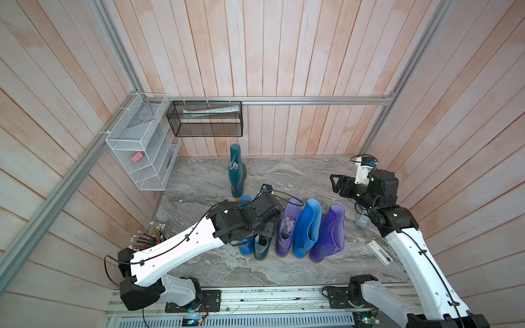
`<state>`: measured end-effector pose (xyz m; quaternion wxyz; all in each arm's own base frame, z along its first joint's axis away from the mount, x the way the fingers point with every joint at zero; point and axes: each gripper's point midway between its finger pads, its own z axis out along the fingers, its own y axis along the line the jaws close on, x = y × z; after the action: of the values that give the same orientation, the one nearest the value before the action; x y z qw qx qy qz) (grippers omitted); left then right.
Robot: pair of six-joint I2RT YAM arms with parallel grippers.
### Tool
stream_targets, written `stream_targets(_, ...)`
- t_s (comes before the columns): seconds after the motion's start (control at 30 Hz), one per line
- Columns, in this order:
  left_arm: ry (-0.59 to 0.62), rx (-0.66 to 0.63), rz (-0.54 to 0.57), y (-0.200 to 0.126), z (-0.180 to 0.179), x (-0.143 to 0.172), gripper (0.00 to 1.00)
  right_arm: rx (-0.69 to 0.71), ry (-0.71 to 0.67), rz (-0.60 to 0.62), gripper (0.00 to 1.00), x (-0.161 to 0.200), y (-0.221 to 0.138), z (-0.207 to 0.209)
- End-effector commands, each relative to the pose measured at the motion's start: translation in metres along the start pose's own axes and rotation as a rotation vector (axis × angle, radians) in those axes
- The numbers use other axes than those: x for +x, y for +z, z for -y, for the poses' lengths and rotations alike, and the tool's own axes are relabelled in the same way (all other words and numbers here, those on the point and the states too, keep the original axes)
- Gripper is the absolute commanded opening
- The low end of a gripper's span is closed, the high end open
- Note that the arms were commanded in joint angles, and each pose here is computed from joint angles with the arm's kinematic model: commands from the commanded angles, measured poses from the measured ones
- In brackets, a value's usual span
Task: Match and arrange rain boots in pairs
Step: Pick up the rain boot at the center of the board.
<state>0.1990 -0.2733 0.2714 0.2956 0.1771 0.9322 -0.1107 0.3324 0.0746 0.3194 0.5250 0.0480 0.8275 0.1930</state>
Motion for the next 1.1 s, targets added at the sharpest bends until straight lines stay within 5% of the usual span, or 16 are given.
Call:
stream_targets(0.0,0.002,-0.046,-0.003,-0.002,-0.006,0.000,0.62,0.023,-0.017,-0.016,0.77,0.009,-0.003,0.005)
stream_targets(0.67,0.008,-0.078,-0.008,0.004,-0.009,0.001,0.00,0.025,-0.010,-0.026,0.77,0.017,0.002,0.008)
stream_targets(1.07,-0.020,-0.096,0.094,-0.008,-0.007,-0.030,0.00,0.025,-0.011,-0.019,0.77,0.016,-0.002,0.008)
